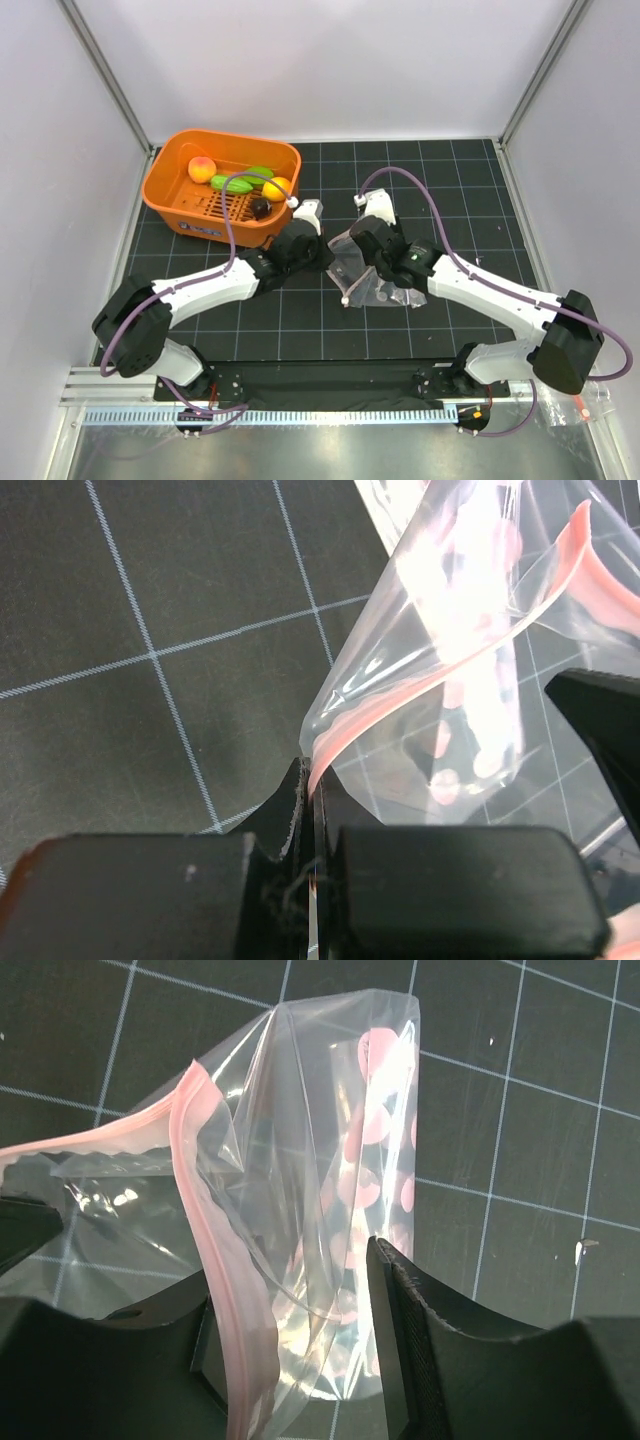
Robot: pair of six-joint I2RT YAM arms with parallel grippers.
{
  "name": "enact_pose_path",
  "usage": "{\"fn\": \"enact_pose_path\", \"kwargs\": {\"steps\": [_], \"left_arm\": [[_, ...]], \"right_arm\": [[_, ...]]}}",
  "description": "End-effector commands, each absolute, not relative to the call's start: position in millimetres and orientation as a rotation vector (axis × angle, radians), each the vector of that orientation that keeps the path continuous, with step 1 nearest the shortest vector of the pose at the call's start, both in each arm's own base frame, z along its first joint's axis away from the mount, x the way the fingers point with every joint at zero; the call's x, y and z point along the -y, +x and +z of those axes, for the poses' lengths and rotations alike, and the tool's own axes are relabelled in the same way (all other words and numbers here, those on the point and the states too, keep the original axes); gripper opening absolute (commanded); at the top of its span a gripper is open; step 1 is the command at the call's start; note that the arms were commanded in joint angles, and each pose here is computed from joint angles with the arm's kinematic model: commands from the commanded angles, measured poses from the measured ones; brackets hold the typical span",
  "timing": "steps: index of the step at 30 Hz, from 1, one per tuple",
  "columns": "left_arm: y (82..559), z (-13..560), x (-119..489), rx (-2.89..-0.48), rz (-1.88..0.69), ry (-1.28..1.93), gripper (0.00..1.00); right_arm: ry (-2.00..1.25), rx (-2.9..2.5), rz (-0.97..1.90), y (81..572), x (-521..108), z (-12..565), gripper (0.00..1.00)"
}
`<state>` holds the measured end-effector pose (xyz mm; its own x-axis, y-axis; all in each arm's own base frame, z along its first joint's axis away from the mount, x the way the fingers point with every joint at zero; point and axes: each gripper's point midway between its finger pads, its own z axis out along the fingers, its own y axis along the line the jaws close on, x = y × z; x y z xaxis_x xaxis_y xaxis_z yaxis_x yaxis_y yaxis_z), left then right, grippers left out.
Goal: Place the food in the zip-top bag and seal the zipper
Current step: Open the zipper of the food storage bag.
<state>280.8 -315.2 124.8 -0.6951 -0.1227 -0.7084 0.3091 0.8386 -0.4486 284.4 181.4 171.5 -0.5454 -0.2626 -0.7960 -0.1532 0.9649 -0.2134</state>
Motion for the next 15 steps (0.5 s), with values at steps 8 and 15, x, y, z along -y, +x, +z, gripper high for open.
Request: {"fn": "enact_pose_path", "kwargs": {"steps": [8, 15], "left_arm": [[298, 143, 307, -2.132, -0.642, 0.072, 0.0], [304, 144, 298, -2.109, -0.596, 0.034, 0.0]], "right_arm": [[-0.26, -2.126, -0.14, 274, -180, 193, 0.58], [-0.293, -2.144, -0.169, 269, -186, 187, 0.57]]}}
